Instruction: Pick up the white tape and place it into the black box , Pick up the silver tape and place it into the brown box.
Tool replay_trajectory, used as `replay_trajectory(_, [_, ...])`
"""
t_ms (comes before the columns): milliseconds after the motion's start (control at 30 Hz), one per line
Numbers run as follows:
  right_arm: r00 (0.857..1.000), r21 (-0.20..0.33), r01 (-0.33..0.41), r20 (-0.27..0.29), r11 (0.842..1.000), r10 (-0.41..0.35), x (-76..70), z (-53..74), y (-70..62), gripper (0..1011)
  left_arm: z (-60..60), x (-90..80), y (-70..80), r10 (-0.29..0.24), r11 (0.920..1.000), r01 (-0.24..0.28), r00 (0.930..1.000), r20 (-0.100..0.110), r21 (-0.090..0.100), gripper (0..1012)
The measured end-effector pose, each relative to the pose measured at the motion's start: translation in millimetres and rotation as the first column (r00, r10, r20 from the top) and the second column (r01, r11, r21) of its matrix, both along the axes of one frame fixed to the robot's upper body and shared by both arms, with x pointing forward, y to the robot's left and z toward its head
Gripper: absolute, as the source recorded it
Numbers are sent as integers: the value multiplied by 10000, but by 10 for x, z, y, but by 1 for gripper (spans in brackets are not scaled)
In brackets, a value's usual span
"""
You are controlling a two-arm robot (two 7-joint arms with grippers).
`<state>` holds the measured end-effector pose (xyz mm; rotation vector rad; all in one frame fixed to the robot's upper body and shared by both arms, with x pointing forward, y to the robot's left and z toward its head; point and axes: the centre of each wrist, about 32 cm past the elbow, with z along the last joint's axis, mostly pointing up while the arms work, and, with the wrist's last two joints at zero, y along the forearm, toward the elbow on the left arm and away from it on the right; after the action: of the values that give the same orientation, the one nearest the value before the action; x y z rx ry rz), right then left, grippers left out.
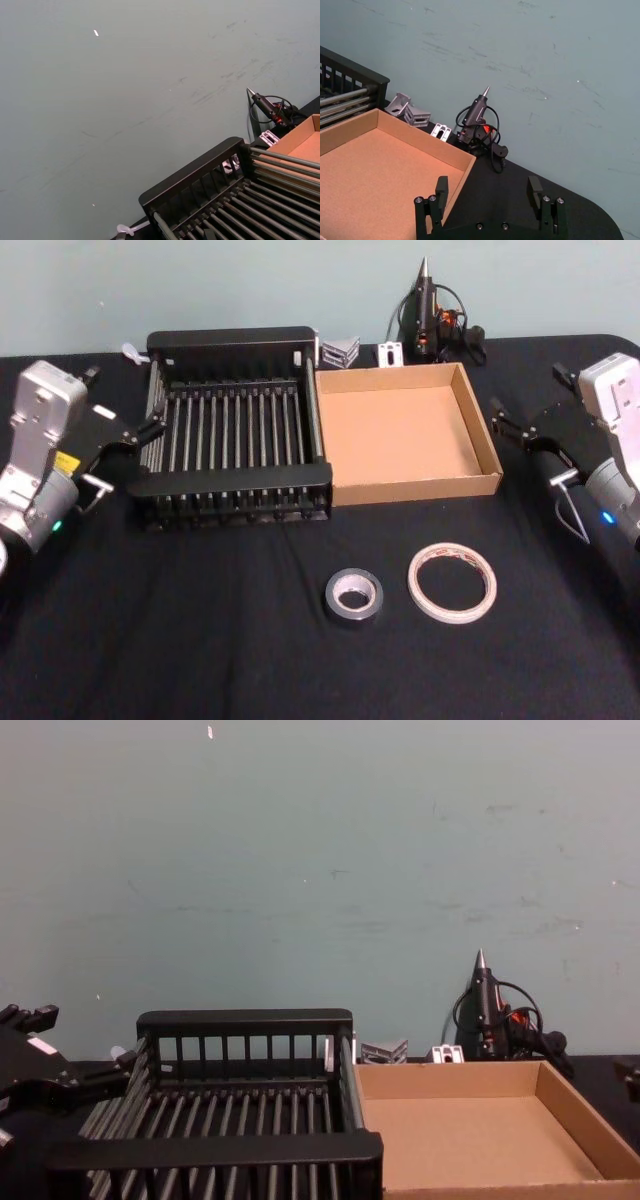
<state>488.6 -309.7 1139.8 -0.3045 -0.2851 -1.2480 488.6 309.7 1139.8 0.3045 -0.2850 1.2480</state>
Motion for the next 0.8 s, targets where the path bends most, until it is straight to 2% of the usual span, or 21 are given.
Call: replay_trajectory(800, [10000,0,0,0,10000,0,0,0,0,1002,0,0,0,-1,10000,1,10000,0,0,1001])
